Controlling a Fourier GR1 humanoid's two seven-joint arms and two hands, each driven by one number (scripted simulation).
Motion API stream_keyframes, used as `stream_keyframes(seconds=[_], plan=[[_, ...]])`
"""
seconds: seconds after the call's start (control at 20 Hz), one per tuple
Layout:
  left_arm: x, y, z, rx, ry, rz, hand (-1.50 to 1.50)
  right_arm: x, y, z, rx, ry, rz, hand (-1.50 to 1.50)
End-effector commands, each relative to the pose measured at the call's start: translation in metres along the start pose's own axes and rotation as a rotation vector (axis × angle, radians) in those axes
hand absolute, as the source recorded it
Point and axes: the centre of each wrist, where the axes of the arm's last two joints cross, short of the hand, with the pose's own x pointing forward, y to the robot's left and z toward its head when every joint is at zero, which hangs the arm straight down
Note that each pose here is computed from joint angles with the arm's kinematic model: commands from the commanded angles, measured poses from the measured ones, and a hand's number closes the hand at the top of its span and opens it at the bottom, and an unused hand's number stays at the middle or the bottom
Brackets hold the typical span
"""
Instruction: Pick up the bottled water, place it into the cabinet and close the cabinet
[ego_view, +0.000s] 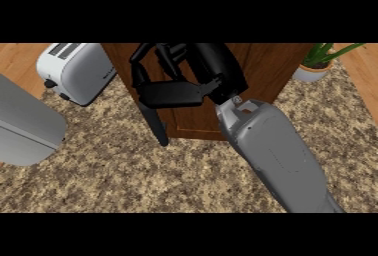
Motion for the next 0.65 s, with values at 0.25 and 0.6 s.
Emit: stream_keyframes(seconds=[0.25, 0.6], plan=[[-0.003, -0.003, -0.019, -0.029, -0.005, 0.010, 1.50, -0.040, -0.043, -0.021, -0.137, 0.121, 0.061, 1.50], [0.001, -0.007, -0.023, -0.050, 0.001, 0.022, 1.50, -0.050, -0.042, -0.021, -0.158, 0.121, 0.049, 1.50]])
